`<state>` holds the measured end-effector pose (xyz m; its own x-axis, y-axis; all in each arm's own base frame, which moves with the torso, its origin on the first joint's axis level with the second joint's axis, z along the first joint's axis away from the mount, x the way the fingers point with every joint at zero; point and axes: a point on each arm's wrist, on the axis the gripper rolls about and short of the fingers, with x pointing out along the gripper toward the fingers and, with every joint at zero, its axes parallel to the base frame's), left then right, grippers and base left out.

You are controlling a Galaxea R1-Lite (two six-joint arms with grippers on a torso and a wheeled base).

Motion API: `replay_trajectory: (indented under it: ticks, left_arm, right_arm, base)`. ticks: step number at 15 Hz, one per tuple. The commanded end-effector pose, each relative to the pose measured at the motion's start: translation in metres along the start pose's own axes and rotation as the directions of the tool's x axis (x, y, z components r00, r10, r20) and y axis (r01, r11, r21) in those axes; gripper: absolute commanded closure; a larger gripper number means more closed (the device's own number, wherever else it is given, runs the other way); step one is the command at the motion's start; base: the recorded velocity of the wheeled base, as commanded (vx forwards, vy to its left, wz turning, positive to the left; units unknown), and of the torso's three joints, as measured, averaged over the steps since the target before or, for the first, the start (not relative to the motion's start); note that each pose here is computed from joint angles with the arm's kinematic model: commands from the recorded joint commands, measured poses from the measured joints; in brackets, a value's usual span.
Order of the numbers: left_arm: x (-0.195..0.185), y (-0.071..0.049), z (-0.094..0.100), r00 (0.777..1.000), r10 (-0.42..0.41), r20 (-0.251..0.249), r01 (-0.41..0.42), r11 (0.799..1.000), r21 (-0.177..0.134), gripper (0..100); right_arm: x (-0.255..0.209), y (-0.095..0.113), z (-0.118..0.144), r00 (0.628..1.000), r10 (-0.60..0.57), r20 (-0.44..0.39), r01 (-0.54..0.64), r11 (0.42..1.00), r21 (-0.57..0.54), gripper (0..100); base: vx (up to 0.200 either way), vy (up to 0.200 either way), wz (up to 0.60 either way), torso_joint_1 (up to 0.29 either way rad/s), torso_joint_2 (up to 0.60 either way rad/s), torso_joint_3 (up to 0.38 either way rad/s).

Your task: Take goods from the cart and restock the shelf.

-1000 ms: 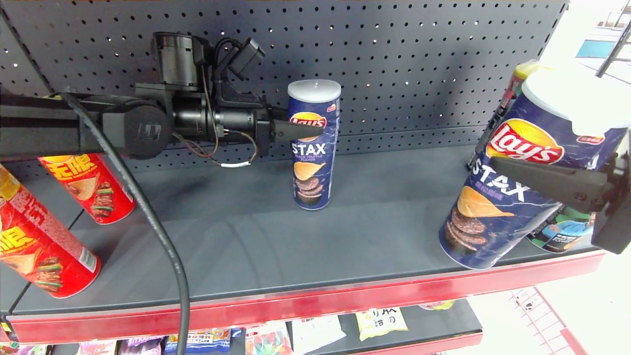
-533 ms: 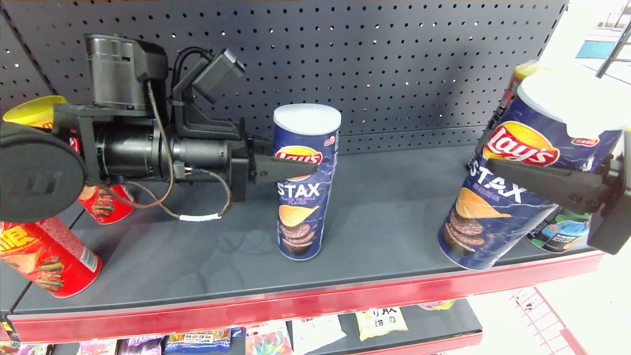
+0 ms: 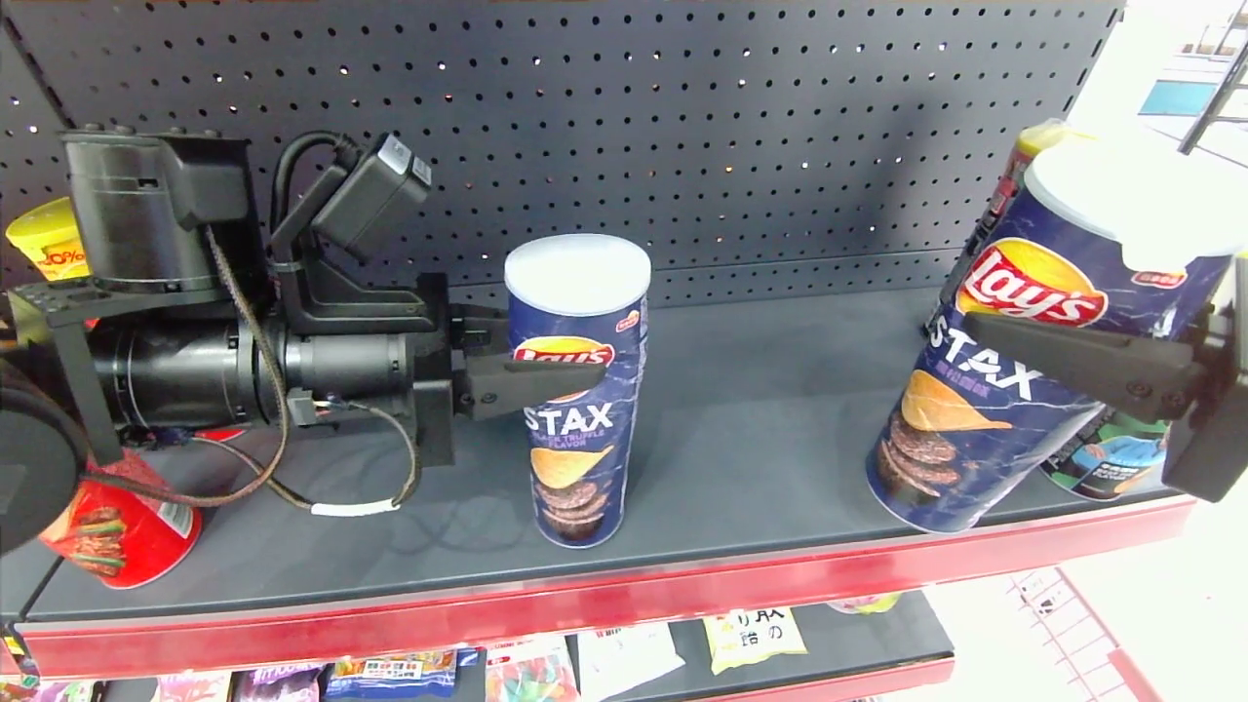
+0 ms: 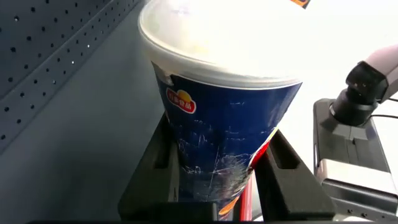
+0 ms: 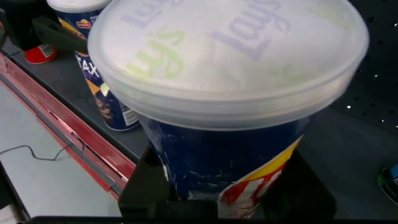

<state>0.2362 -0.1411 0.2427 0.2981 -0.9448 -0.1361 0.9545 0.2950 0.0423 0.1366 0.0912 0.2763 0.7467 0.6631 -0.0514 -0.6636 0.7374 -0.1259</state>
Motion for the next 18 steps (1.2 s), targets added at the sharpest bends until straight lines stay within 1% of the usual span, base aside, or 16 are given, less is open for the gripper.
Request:
replay_trajectory:
  ticks: [1,2,3,4,7,9,12,13,15,16,17,18]
  left_arm:
    - [-0.002,-0.003,0.0,1.0,-0.002,0.0,0.002,1.0,-0.004,100]
    - [-0.004,-0.004,0.001,1.0,-0.003,0.004,0.003,1.0,-0.016,100]
    - [-0.003,-0.011,0.001,1.0,-0.021,0.004,0.021,0.999,-0.05,100]
    - [-0.004,-0.013,-0.001,1.0,-0.025,0.001,0.025,0.997,-0.07,100]
    - [-0.004,-0.013,-0.003,1.0,-0.024,-0.004,0.024,0.997,-0.077,100]
    - [-0.004,-0.013,-0.003,1.0,-0.021,-0.006,0.021,0.997,-0.077,100]
    - [-0.002,-0.011,-0.005,1.0,-0.001,-0.014,0.0,0.997,-0.081,100]
    - [0.0,-0.009,-0.006,1.0,0.013,-0.009,-0.013,0.997,-0.073,100]
    - [0.01,0.001,-0.008,0.998,0.055,0.035,-0.054,0.998,-0.035,100]
    - [0.01,0.001,-0.007,0.997,0.055,0.046,-0.053,0.998,-0.043,100]
    - [0.012,-0.003,-0.006,0.998,0.05,0.047,-0.048,0.997,-0.061,100]
    - [0.012,-0.004,-0.007,0.998,0.05,0.044,-0.047,0.997,-0.065,100]
  right_arm:
    - [0.0,0.0,0.0,1.0,0.001,0.002,-0.001,1.0,-0.002,100]
    - [0.0,0.0,0.0,1.0,0.001,0.002,-0.001,1.0,-0.001,100]
    - [0.0,0.0,0.0,1.0,0.001,0.002,-0.001,1.0,-0.001,100]
    - [-0.001,0.0,0.001,1.0,0.001,0.005,-0.001,1.0,-0.001,100]
    - [-0.001,0.0,0.001,1.0,0.0,0.006,0.0,1.0,-0.001,100]
    - [-0.001,0.0,0.002,1.0,0.0,0.008,0.0,1.0,-0.003,100]
    - [-0.001,0.0,0.002,1.0,0.0,0.008,0.0,1.0,-0.003,100]
    - [-0.001,0.0,0.002,1.0,0.0,0.009,0.0,1.0,-0.003,100]
    - [-0.001,0.0,0.002,1.0,0.0,0.009,0.0,1.0,-0.003,100]
    - [-0.001,0.0,0.002,1.0,0.0,0.009,0.0,1.0,-0.002,100]
    - [-0.001,0.0,0.002,1.0,0.0,0.009,0.0,1.0,-0.002,100]
    - [-0.001,0.0,0.002,1.0,0.0,0.009,0.0,1.0,-0.003,100]
  base:
    - [0.0,0.0,0.0,0.0,0.0,0.0]
    - [0.0,0.0,0.0,0.0,0.0,0.0]
    - [0.0,0.0,0.0,0.0,0.0,0.0]
    - [0.0,0.0,0.0,0.0,0.0,0.0]
    - [0.0,0.0,0.0,0.0,0.0,0.0]
    - [0.0,0.0,0.0,0.0,0.0,0.0]
    - [0.0,0.0,0.0,0.0,0.0,0.0]
    - [0.0,0.0,0.0,0.0,0.0,0.0]
    - [0.0,0.0,0.0,0.0,0.0,0.0]
    - [0.0,0.0,0.0,0.0,0.0,0.0]
    - [0.0,0.0,0.0,0.0,0.0,0.0]
    - [0.0,0.0,0.0,0.0,0.0,0.0]
